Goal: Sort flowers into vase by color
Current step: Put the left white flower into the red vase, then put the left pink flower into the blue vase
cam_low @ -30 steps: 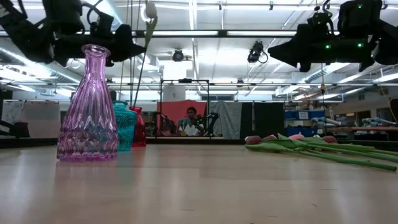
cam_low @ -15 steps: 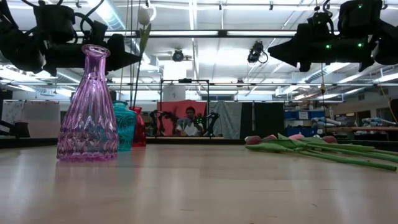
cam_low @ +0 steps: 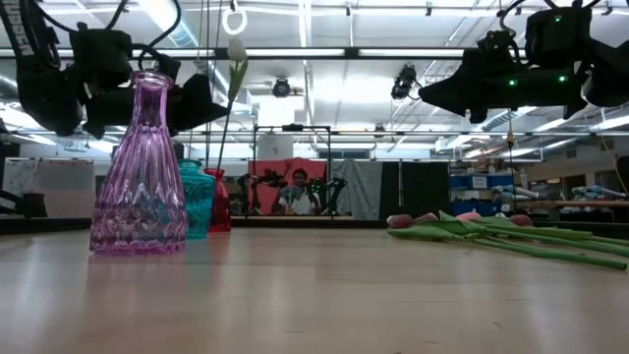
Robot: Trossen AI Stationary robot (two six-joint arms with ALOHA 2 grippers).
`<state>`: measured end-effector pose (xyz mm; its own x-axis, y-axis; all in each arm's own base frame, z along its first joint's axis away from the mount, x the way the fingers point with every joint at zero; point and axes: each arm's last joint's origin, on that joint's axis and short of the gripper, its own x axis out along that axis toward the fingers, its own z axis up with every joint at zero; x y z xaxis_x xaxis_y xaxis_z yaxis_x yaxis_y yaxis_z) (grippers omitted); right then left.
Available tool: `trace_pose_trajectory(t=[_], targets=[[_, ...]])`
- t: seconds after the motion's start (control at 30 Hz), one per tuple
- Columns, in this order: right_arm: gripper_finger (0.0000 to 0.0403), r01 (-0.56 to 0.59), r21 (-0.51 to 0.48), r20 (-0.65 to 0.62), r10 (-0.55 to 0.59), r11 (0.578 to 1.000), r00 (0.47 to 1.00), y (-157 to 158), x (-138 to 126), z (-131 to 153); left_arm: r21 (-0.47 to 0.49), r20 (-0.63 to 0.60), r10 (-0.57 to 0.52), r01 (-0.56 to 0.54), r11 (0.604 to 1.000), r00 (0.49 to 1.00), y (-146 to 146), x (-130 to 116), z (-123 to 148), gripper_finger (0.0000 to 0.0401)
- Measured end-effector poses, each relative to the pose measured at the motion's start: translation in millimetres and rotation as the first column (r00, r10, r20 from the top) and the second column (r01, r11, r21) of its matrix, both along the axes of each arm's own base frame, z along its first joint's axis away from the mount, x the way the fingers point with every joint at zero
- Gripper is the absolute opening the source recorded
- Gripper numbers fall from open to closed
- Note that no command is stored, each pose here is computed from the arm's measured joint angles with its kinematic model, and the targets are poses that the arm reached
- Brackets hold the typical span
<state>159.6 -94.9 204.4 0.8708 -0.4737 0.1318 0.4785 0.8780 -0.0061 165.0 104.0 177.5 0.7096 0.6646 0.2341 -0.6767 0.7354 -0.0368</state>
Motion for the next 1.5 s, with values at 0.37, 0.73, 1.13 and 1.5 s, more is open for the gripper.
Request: trace_pose_trajectory(t=[0.37, 0.73, 1.13, 1.5], targets=[[0.0155, 0.019, 0.005, -0.019, -0.019, 1.000, 1.000, -0.8, 0.4, -2.2, 0.021, -0.074, 0.063, -0.062, 0.998, 0.995, 2.1, 0.9, -6.8, 0.0063], [0.0155, 0.060, 0.047, -0.060, -0.057, 0.997, 0.997, -2.0, 0.2, -7.7, -0.040, -0.152, 0.081, -0.088, 0.995, 0.985, -8.0, 7.8, -16.2, 0.0155], [0.0155, 0.090, 0.067, -0.048, -0.087, 0.994, 0.995, -3.2, -0.6, -7.5, -0.234, -0.360, -0.118, 0.033, 0.972, 0.925, -18.1, 72.9, 6.0, 0.0156], [0.0155, 0.077, 0.088, -0.041, -0.074, 0.993, 0.996, -2.9, -0.4, -7.9, -0.425, -0.336, -0.332, 0.173, 0.889, 0.882, -13.1, 109.0, 33.9, 0.0156]])
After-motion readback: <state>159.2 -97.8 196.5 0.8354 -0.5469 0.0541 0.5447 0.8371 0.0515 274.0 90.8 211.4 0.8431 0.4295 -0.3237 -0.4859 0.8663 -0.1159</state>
